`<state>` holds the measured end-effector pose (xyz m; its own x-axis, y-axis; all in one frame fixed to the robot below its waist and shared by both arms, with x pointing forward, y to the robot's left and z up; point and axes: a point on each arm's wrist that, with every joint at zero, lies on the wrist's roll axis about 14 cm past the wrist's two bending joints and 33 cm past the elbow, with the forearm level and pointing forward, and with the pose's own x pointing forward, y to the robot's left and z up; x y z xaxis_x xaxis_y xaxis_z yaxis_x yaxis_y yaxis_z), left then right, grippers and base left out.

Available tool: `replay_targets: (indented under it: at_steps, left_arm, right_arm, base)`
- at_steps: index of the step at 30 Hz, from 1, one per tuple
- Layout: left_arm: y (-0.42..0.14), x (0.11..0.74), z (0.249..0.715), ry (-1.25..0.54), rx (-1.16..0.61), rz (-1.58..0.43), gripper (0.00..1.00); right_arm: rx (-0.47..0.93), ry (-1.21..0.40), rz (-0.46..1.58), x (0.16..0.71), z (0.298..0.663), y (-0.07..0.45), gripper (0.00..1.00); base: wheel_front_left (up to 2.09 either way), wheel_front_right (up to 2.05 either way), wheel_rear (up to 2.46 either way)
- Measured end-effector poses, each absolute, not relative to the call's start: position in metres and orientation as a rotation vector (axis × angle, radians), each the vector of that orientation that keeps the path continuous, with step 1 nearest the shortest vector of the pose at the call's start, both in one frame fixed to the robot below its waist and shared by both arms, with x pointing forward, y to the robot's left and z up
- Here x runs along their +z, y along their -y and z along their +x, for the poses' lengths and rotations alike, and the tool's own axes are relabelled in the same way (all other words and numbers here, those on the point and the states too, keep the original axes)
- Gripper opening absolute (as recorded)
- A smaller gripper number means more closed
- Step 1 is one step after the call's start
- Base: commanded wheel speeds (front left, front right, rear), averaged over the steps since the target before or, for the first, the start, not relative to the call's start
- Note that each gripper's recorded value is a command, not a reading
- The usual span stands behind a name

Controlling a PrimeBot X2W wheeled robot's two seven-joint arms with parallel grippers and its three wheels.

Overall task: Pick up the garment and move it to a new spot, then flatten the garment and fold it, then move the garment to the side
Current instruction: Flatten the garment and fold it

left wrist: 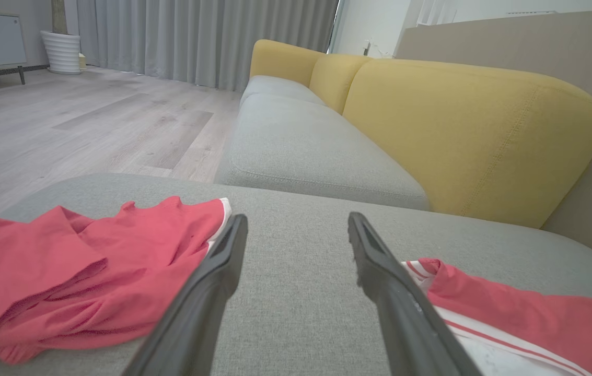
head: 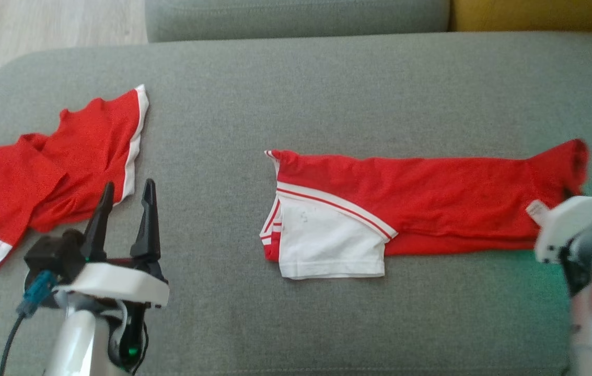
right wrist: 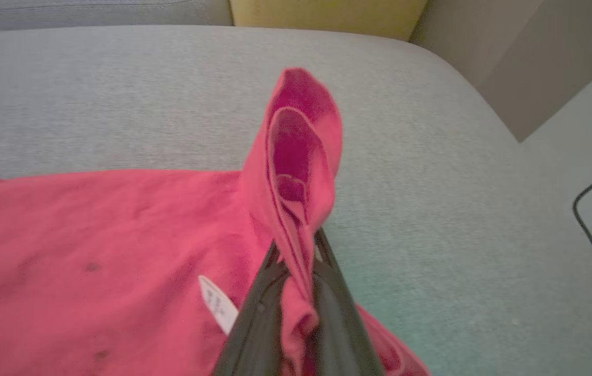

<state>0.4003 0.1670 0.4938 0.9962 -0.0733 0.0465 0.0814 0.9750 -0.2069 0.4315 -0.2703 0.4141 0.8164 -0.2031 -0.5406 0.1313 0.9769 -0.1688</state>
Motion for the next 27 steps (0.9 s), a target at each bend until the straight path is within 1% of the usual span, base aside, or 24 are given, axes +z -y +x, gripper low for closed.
replay_targets:
  at_steps: [6,9,13,16,17,19,22,27]
  left_arm:
    - [-0.168,0.496,0.388,0.044,-0.075,-0.214,1.00]
    - [-0.168,0.499,0.384,0.051,-0.072,-0.221,1.00]
    - [-0.167,0.501,0.379,0.059,-0.074,-0.235,1.00]
    - [-0.168,0.501,0.376,0.059,-0.066,-0.238,1.00]
    - [-0.170,0.502,0.375,0.062,-0.059,-0.240,1.00]
    - [-0.171,0.503,0.374,0.064,-0.054,-0.244,1.00]
    - [-0.173,0.502,0.372,0.063,-0.048,-0.244,1.00]
    - [-0.173,0.499,0.370,0.053,-0.045,-0.252,1.00]
  right_arm:
    - [-0.065,-0.532,-0.067,0.431,0.439,0.224,0.00]
    - [0.015,-0.494,-0.022,0.446,0.445,0.195,0.00]
    - [0.185,-0.431,0.070,0.471,0.448,0.137,0.00]
    - [0.304,-0.410,0.125,0.481,0.440,0.099,0.00]
    - [0.373,-0.411,0.166,0.483,0.431,0.077,0.00]
    - [0.435,-0.422,0.220,0.482,0.422,0.057,0.00]
    - [0.503,-0.422,0.244,0.481,0.414,0.034,0.00]
    - [0.576,-0.430,0.333,0.473,0.404,0.005,0.00]
  base:
    - [0.00,0.00,0.00]
    - [0.00,0.00,0.00]
    - [0.00,0.00,0.00]
    - [0.00,0.00,0.00]
    - [0.00,0.00,0.00]
    - [0.00,0.00,0.00]
    - [0.00,0.00,0.00]
    - [0.00,0.00,0.00]
